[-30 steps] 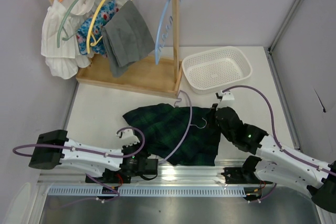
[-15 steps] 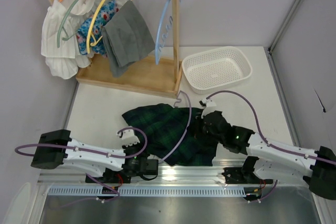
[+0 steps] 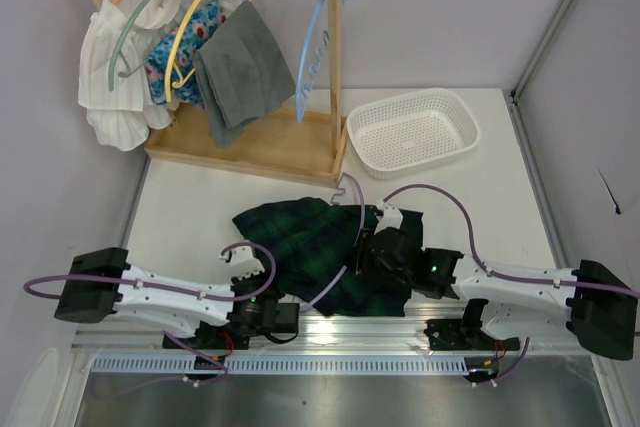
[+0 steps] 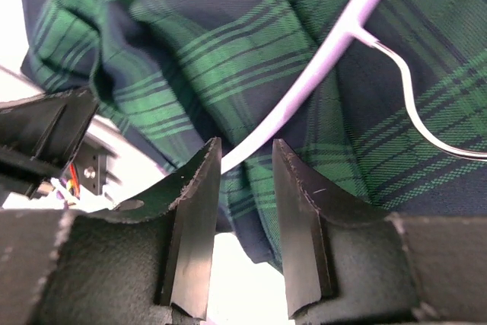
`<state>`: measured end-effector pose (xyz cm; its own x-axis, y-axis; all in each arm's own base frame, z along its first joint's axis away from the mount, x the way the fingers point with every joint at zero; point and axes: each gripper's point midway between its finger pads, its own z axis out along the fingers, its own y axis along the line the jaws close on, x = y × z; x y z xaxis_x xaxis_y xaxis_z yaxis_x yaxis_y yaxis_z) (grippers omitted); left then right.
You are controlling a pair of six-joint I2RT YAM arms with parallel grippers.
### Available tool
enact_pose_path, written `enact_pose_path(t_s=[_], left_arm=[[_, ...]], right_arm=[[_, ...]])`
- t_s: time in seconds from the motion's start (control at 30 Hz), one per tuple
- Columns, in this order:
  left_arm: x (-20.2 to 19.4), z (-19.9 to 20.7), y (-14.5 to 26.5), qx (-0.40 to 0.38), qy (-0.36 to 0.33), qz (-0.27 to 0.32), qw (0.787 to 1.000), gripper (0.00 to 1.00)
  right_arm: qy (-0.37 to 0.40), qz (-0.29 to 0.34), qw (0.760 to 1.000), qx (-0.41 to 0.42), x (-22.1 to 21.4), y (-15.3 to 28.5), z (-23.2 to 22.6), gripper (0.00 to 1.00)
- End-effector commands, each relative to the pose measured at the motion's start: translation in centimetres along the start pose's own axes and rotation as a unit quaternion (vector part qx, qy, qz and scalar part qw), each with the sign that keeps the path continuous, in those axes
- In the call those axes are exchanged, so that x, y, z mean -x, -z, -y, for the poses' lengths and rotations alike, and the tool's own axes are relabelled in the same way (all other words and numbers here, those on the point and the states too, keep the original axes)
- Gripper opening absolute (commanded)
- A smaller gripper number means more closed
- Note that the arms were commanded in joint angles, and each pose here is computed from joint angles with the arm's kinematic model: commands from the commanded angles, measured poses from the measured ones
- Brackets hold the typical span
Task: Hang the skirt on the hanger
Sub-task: Place skirt on hanger
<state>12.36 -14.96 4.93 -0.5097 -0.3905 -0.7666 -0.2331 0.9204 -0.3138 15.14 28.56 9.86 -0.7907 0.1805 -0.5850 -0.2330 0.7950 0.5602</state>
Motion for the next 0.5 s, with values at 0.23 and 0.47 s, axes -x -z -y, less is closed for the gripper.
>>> enact_pose_path(t_s=[0.23, 0.47], left_arm=[[1.1, 2.0, -0.2, -0.011, 0.287, 0.006, 0.958, 0.00], [1.1, 1.9, -0.1, -0.009, 0.287, 0.002, 0.958, 0.00]], right_arm=[[-0.040, 0.038, 0.998, -0.025, 0.3, -1.6, 0.7, 0.37], [-0.054, 0.052, 0.997, -0.028, 0.2, -2.9, 0.6, 0.48]])
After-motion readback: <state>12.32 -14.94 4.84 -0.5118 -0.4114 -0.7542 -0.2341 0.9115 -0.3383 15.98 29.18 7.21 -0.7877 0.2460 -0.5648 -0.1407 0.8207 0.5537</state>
